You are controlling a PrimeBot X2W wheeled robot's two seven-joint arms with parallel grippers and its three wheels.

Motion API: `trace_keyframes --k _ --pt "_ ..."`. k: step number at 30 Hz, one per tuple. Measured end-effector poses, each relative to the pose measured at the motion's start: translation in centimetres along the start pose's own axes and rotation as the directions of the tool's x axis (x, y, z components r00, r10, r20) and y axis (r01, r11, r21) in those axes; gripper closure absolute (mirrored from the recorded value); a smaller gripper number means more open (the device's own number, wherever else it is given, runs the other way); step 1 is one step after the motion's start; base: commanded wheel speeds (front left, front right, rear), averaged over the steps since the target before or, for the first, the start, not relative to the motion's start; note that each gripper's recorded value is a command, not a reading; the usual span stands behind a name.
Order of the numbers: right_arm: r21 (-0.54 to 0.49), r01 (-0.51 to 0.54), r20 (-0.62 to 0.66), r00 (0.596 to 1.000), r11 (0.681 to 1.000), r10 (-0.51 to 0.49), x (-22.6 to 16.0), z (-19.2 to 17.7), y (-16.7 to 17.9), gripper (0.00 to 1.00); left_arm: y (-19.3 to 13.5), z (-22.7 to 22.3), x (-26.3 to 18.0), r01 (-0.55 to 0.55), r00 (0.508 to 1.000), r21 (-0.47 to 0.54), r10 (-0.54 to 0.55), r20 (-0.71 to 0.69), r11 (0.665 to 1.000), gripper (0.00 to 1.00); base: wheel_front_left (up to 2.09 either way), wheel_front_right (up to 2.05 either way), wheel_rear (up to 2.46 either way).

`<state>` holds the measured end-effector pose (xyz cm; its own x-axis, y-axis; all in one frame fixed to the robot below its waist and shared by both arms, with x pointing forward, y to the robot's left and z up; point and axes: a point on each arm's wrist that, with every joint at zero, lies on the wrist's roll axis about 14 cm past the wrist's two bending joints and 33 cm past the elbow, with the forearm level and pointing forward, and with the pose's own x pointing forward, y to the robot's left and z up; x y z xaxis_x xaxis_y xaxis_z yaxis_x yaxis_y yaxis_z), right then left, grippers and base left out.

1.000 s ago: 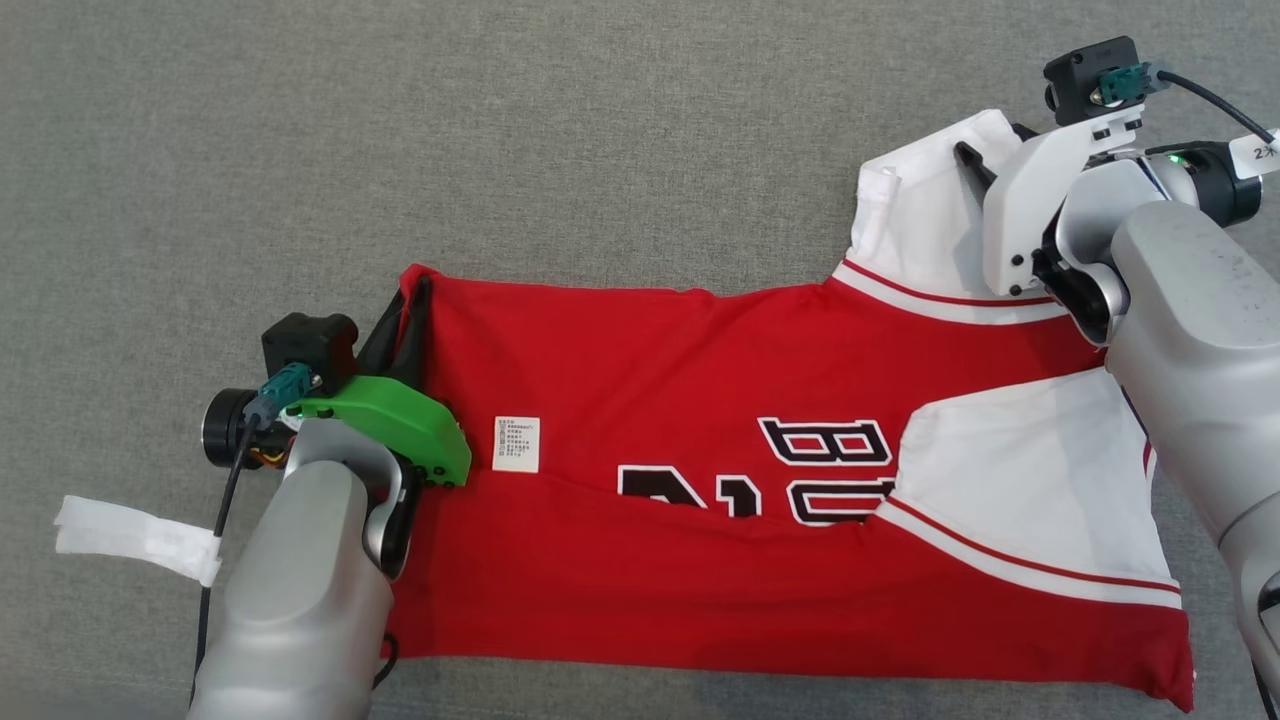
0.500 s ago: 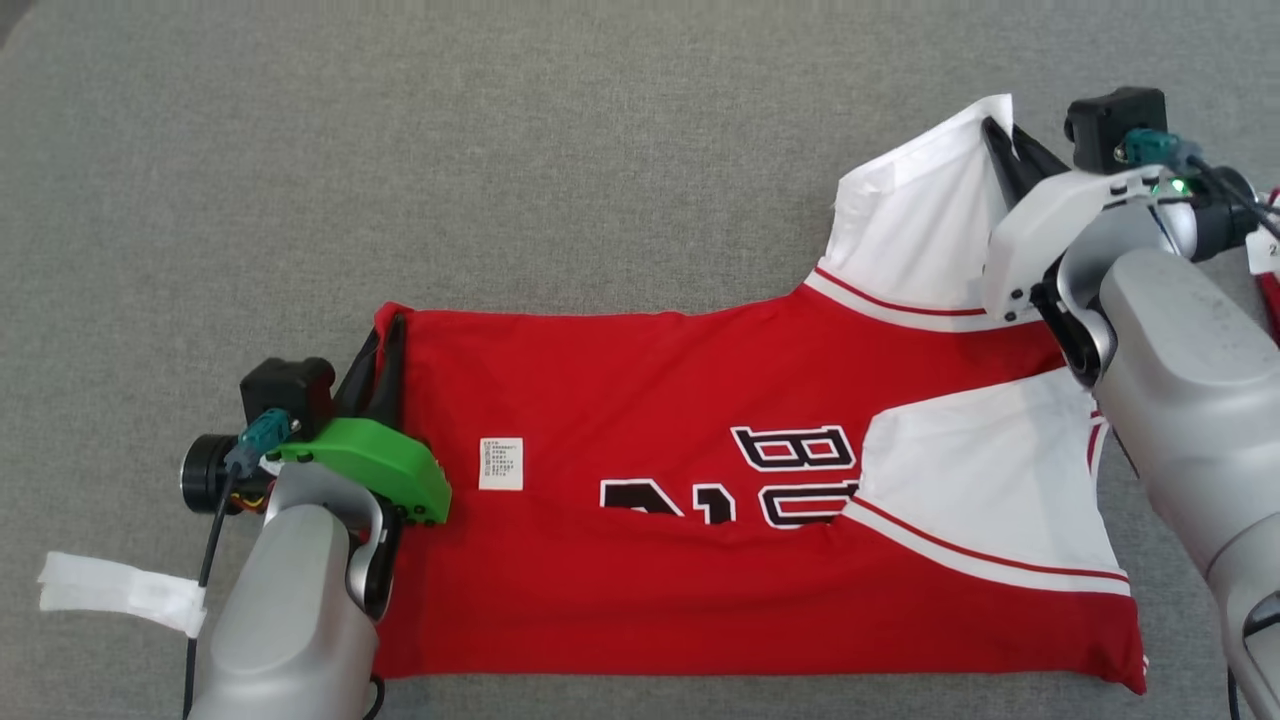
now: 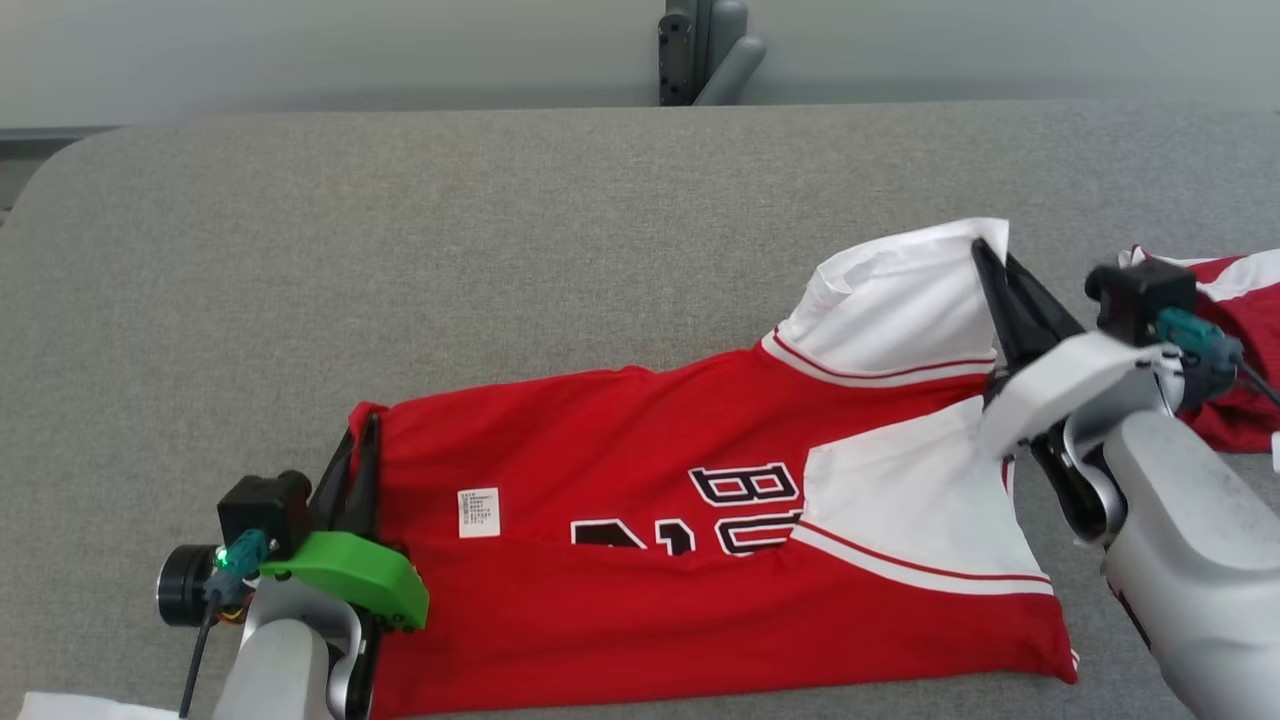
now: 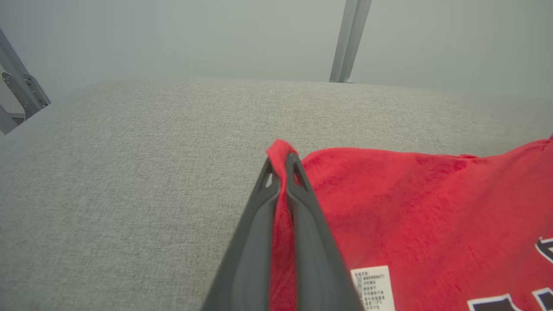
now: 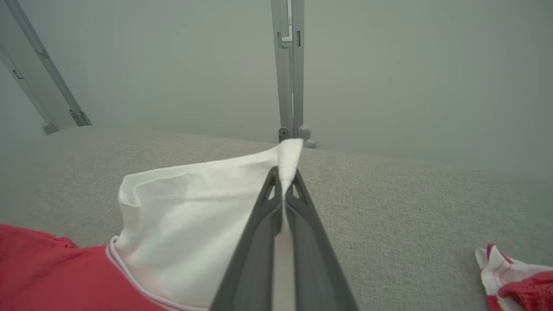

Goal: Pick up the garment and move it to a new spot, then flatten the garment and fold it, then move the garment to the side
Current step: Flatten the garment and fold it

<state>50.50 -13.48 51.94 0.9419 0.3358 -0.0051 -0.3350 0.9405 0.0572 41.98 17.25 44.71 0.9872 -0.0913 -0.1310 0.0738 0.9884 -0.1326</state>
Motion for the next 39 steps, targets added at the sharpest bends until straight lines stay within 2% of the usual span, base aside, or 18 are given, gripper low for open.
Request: trace_keyframes --k 8,16,23,32,33,34,35,36,37,39 --pt "0.080 0.029 0.020 0.999 0.996 -0.031 -6.7 -1.4 0.7 1.00 -0.4 -1.2 -2.8 -0.002 1.000 -0.018 0.002 -0.017 1.000 1.00 0.00 0.00 0.00" --pt "0.174 0.122 -0.086 0.990 0.977 -0.109 -12.5 -6.1 1.1 1.00 0.3 -3.9 -5.2 -0.021 0.996 -0.013 0.020 -0.089 1.000 1.00 0.00 0.00 0.00" --pt "0.188 0.178 -0.144 0.978 0.966 -0.152 -14.7 -8.3 1.1 1.00 1.0 -5.4 -6.8 0.003 0.990 0.044 0.004 -0.144 0.999 1.00 0.00 0.00 0.00" --pt "0.154 0.210 -0.178 0.967 0.966 -0.181 -15.5 -9.3 0.4 1.00 0.6 -4.8 -6.8 0.029 0.992 0.088 -0.018 -0.125 0.996 1.00 0.00 0.00 0.00" --pt "0.152 0.210 -0.180 0.967 0.966 -0.182 -15.5 -9.4 0.4 0.92 0.6 -4.7 -6.8 0.026 0.992 0.089 -0.015 -0.122 0.996 1.00 0.00 0.00 0.00" --pt "0.149 0.211 -0.184 0.966 0.966 -0.183 -15.6 -9.5 0.4 0.39 0.7 -4.6 -6.9 0.023 0.993 0.089 -0.012 -0.119 0.996 1.00 0.00 0.00 0.00" --pt "0.145 0.216 -0.194 0.963 0.966 -0.186 -15.8 -9.8 0.4 0.00 0.6 -4.6 -7.1 0.020 0.993 0.089 -0.010 -0.118 0.996 0.79 0.00 0.00 0.00" --pt "0.145 0.225 -0.204 0.960 0.964 -0.193 -16.1 -10.1 0.2 0.00 0.6 -4.8 -7.3 0.013 0.993 0.085 -0.003 -0.120 0.996 0.46 0.00 0.00 0.00" --pt "0.143 0.235 -0.206 0.957 0.961 -0.204 -16.3 -10.2 -0.1 0.00 0.7 -4.9 -7.5 0.005 0.993 0.084 0.005 -0.120 0.996 0.00 0.00 0.00 0.00" --pt "0.131 0.264 -0.198 0.951 0.955 -0.236 -16.7 -9.9 -1.1 0.00 1.2 -4.8 -8.0 -0.019 0.993 0.087 0.029 -0.114 0.996 0.00 0.00 0.00 0.00"
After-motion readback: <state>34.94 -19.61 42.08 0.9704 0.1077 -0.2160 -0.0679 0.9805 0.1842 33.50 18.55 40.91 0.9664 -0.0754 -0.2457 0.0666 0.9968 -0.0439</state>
